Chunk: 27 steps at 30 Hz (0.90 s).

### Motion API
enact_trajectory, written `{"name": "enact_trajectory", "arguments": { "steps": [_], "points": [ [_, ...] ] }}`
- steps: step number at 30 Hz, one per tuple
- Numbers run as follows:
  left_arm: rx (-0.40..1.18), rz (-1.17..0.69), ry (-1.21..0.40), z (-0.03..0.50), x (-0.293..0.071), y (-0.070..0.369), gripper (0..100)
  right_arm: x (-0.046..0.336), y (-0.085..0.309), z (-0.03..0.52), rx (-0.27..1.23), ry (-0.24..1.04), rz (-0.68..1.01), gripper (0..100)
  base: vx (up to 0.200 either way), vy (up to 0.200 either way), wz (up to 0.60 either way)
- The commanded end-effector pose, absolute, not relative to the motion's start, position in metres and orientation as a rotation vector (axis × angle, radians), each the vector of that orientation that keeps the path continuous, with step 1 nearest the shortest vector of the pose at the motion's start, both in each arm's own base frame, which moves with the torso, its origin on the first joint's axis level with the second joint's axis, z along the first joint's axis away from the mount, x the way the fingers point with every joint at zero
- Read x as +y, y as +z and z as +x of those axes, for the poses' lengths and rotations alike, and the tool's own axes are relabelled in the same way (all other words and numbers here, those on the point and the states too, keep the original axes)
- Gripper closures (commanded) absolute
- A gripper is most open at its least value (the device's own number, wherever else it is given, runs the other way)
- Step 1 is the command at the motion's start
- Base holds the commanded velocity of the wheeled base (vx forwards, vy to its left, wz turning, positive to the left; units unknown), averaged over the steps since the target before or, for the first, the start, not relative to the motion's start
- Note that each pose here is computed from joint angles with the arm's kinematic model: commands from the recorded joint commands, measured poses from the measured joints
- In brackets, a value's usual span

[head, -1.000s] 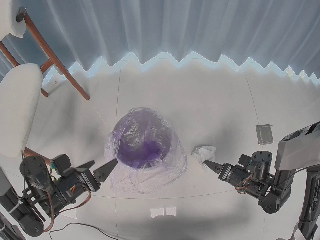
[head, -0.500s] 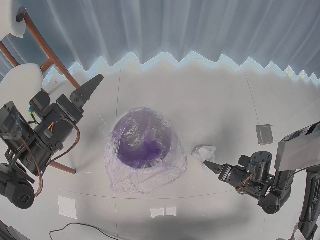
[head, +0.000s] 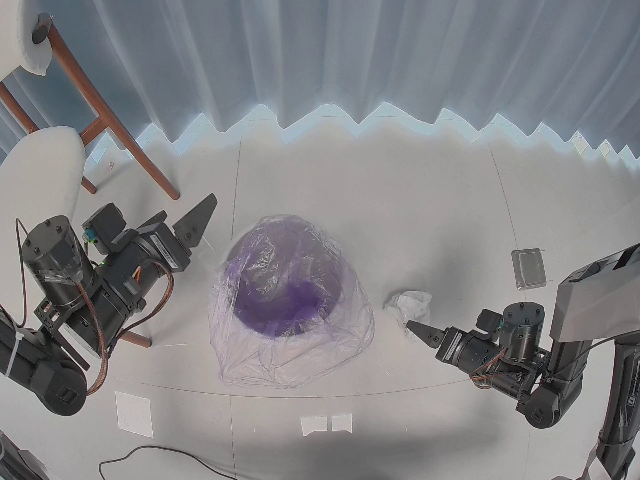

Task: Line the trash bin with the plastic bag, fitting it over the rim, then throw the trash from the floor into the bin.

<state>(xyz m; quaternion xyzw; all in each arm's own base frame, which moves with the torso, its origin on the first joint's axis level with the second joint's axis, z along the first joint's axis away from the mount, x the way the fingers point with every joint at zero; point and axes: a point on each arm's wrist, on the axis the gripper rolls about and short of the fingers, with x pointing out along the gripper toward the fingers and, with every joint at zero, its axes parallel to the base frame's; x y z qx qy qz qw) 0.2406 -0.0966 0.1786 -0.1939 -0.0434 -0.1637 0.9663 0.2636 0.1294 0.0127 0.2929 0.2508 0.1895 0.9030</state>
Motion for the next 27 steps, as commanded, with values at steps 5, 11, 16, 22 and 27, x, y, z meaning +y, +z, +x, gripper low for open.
{"name": "enact_trajectory", "arguments": {
  "steps": [5, 11, 16, 22, 27],
  "points": [
    [-0.001, 0.077, -0.353, 0.279, -0.111, 0.129, 0, 0.133, 0.023, 0.257, 0.491, 0.423, 0.609, 0, 0.0, 0.0, 0.0],
    [0.08, 0.12, -0.339, 0.31, -0.098, 0.132, 0, 0.136, 0.022, 0.253, 0.504, 0.434, 0.604, 0, 0.0, 0.0, 0.0],
    [0.218, 0.145, -0.337, 0.319, -0.095, 0.143, 0, 0.137, 0.021, 0.252, 0.512, 0.437, 0.601, 0, 0.0, 0.0, 0.0],
    [0.291, 0.241, -0.362, 0.321, -0.1, 0.131, 0, 0.138, 0.021, 0.252, 0.509, 0.439, 0.6, 0, 0.0, 0.0, 0.0],
    [0.31, 0.29, -0.349, 0.336, -0.098, 0.117, 0, 0.137, 0.021, 0.252, 0.51, 0.438, 0.599, 0, 0.0, 0.0, 0.0]
  ]
}}
